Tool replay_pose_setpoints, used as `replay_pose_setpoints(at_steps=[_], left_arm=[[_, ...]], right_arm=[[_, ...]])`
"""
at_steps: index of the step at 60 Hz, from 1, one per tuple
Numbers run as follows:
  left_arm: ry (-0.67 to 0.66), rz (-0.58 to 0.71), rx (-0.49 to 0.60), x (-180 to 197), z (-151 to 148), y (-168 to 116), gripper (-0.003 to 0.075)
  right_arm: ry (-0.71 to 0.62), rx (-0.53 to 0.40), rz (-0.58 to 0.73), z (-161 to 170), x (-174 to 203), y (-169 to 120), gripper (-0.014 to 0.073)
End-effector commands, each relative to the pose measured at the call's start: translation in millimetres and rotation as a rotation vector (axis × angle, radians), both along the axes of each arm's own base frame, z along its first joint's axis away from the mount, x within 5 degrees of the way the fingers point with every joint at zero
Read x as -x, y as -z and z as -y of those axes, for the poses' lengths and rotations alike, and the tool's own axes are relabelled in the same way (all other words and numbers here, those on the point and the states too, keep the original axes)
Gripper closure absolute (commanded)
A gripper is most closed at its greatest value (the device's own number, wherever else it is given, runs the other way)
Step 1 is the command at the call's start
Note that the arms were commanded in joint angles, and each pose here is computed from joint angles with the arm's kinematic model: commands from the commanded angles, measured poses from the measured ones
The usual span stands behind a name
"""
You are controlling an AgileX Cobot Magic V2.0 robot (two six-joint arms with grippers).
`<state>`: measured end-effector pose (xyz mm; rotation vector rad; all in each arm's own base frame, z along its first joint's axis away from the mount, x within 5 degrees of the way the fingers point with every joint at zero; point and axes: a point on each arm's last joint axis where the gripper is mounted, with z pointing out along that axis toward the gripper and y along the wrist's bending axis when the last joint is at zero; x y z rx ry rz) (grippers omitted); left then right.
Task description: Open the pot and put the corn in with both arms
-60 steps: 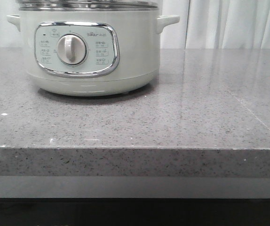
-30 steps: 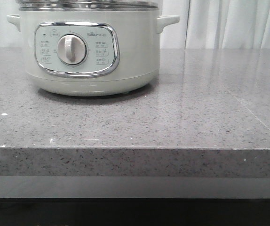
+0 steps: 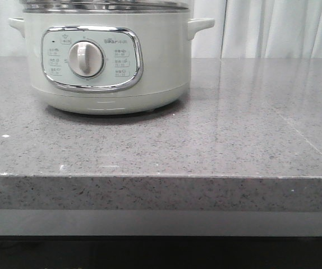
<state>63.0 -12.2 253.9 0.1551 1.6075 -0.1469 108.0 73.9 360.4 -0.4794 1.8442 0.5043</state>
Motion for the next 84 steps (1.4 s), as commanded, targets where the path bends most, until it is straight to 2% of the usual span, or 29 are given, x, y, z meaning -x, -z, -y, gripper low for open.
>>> replay_pose_setpoints(at_steps=[1, 14, 16, 35, 84], left_arm=[[-0.033, 0.146, 0.04, 4.6, -2.9, -0.1, 0.0741], [-0.078, 0.242, 0.064, 7.9, -6.3, 36.0, 0.0741], [-0.086, 0.213, 0.062, 8.8, -6.8, 37.2, 0.0741], [-0.136, 0.208, 0.058, 8.8, -9.5, 38.9, 0.0741], [-0.136, 0.208, 0.058, 8.8, -9.5, 38.9, 0.0741]], right_arm=[[0.011, -0.043, 0.097, 1.4, -0.3, -16.0, 0.0715], [0.011, -0.043, 0.097, 1.4, -0.3, -16.0, 0.0715], [0.011, -0.043, 0.097, 1.4, -0.3, -16.0, 0.0715], [0.009, -0.038, 0.09, 1.4, -0.1, -15.2, 0.0715], [0.011, -0.032, 0.096, 1.9, 0.1, -14.9, 0.0715]])
